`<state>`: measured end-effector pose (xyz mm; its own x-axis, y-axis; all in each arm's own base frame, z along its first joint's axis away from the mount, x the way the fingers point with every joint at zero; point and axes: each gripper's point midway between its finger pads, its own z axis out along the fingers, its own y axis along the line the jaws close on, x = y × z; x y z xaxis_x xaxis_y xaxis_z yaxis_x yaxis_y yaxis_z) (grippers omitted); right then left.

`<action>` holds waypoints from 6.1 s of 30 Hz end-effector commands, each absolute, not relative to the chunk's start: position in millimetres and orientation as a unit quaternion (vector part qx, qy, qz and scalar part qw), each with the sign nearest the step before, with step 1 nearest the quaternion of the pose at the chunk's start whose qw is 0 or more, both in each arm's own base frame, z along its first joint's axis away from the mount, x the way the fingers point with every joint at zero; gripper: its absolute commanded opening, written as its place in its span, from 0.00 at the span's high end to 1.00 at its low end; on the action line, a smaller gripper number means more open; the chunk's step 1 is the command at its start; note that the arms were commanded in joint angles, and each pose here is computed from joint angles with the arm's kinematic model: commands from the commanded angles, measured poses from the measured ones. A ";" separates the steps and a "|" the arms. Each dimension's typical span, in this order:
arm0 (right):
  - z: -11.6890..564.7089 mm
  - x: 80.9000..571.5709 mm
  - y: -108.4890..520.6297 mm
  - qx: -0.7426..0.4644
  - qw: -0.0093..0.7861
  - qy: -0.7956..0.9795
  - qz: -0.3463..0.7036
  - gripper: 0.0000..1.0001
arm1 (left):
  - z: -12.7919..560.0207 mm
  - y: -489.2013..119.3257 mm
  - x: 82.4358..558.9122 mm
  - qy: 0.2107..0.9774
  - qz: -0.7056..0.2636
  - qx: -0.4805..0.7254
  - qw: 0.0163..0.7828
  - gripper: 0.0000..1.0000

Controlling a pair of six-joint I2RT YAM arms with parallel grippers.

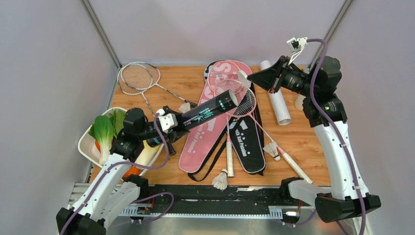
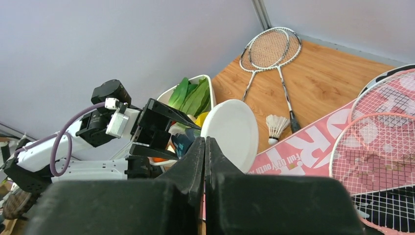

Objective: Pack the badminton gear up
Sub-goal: Open the lid of the shuttle tube, then place the lid at the center of the board, then pick up the shuttlecock at the center of the board, then place the shuttlecock at the shuttle tube.

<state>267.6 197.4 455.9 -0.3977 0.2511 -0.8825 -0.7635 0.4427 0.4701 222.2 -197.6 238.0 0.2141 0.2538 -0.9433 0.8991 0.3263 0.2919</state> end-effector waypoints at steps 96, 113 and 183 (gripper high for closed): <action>61.0 218.4 34.3 0.416 0.079 0.895 -0.140 0.69 | 292.5 -200.8 189.9 0.453 -0.255 0.472 0.712 0.86; 180.3 265.2 46.5 0.394 0.220 0.892 -0.023 1.00 | 293.9 -200.5 190.7 0.456 -0.252 0.472 0.711 0.86; 452.8 142.8 197.5 -0.194 0.452 0.657 0.572 1.00 | 345.5 -197.1 174.8 0.334 -0.137 0.587 0.724 0.86</action>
